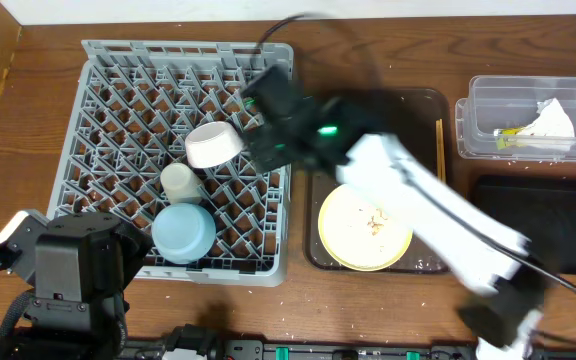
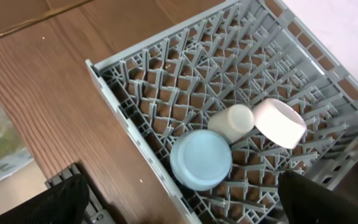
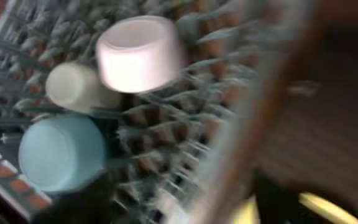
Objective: Sort waste into correct bins and load items into the dishwasher
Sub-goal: 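Move the right gripper right to the wooden chopsticks on the tray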
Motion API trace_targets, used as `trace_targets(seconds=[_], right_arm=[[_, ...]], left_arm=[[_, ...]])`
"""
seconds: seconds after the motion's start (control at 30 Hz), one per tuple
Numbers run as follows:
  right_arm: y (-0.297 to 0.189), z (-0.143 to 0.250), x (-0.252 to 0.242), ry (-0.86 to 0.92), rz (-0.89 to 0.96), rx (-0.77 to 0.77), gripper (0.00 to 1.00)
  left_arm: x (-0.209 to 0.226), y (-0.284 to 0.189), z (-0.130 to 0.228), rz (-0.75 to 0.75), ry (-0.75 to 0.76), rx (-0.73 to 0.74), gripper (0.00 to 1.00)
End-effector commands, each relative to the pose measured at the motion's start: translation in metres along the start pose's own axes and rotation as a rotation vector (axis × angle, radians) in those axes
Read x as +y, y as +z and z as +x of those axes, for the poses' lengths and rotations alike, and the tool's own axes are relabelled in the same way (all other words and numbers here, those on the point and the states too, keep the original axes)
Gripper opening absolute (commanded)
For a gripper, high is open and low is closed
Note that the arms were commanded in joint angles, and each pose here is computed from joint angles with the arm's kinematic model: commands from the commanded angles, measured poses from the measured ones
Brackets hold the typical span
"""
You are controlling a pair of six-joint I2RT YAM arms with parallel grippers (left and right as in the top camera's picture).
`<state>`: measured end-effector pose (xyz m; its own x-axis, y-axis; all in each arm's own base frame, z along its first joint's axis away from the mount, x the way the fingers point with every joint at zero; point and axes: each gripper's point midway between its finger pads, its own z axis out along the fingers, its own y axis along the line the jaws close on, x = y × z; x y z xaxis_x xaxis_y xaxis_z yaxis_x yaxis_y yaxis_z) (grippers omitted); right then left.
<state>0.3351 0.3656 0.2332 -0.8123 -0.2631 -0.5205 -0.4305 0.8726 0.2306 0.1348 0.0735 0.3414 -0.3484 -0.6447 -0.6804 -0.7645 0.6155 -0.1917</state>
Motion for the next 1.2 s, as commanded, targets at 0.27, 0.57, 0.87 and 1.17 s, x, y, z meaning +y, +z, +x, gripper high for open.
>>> trace_targets(seconds=[0.27,0.57,0.87,1.17], right_arm=[[-0.103,0.031,-0.203,0.215,0.565,0.112,0.99],[-0.034,0.074,-0.281,0.411,0.506,0.194,0.88],[0.04,0.112,-0.286,0.279,0.314,0.237,0.7],[0.069,0.141,-0.314,0.301,0.407,0.327,0.63]], left_arm=[[0.002,-0.002,-0.003,-0.008,-0.015,-0.014,0.98],[0.002,-0.002,-0.003,-0.008,-0.015,-0.014,0.98],[0.002,-0.002,-0.003,-0.008,-0.015,-0.014,0.98],[0.002,-0.002,-0.003,-0.008,-0.015,-0.014,0.98]])
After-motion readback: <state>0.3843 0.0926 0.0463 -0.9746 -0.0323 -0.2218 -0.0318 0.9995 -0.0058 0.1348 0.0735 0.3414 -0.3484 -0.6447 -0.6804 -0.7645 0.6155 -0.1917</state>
